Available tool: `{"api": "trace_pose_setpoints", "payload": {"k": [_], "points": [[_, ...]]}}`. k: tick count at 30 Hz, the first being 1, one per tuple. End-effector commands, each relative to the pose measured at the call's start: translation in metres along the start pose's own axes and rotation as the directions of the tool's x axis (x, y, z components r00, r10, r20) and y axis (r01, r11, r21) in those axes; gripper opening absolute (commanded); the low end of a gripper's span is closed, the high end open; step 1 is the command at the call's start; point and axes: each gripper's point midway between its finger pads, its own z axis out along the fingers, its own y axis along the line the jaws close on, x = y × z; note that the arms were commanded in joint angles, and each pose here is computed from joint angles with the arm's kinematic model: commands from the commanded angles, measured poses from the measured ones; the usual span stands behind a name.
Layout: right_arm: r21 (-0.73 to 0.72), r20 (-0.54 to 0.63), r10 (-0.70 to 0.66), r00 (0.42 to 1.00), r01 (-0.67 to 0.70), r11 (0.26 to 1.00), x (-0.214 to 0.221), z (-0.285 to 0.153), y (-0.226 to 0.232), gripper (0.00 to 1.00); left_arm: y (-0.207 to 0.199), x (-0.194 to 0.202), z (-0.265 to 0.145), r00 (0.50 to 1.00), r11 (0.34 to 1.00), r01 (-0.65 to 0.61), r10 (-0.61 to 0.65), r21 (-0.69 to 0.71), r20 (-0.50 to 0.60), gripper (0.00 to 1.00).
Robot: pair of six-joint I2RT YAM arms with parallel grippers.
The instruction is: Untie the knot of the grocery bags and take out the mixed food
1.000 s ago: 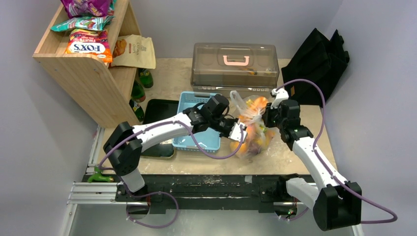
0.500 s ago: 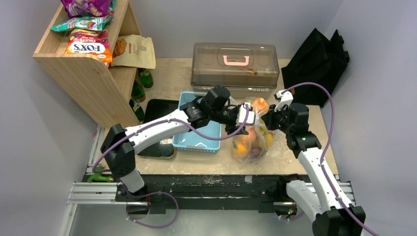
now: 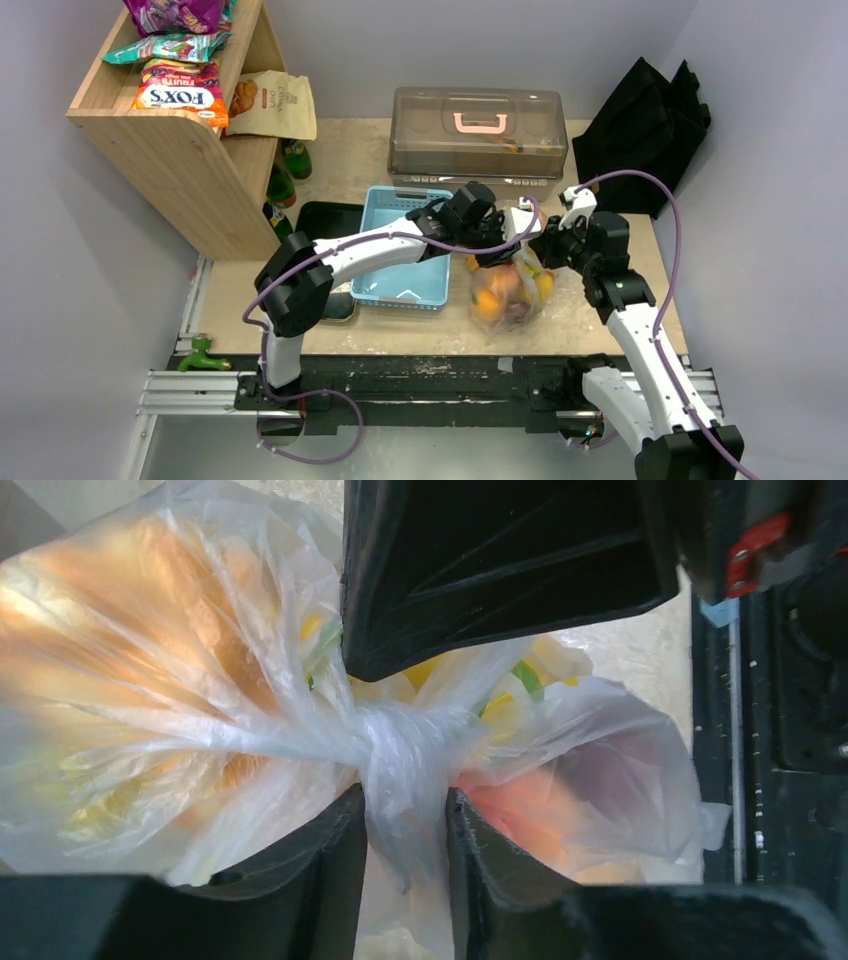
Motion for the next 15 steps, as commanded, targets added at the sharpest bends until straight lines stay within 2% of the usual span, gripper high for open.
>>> {"api": "trace_pose_setpoints", "payload": {"k": [1, 2, 3, 10, 15], "points": [[-0.001, 0.071, 0.0, 0.997, 0.0, 1.0, -0.025, -0.009, 0.006, 0.0, 0.006, -0.035, 0.0, 0.997, 0.998, -0.013, 0.018, -0.055, 0.08, 0.18], [0.014, 0.072, -0.001, 0.997, -0.001, 1.0, -0.025, -0.008, 0.003, 0.0, 0.001, -0.036, -0.002, 0.995, 0.999, -0.035, 0.039, -0.042, 0.091, 0.06], [0.034, 0.072, -0.003, 0.997, 0.001, 0.999, -0.025, -0.007, -0.001, 0.0, -0.006, -0.036, -0.003, 0.992, 0.998, -0.063, 0.065, -0.021, 0.104, 0.0], [0.317, 0.077, -0.04, 0.996, 0.013, 0.948, -0.027, 0.002, -0.058, 0.0, -0.072, -0.018, -0.033, 0.949, 0.93, -0.293, 0.256, 0.222, 0.182, 0.0], [0.396, 0.107, -0.019, 0.994, -0.025, 0.918, -0.041, 0.003, -0.077, 0.0, -0.09, 0.008, -0.046, 0.914, 0.867, -0.402, 0.362, 0.294, 0.183, 0.0]]}}
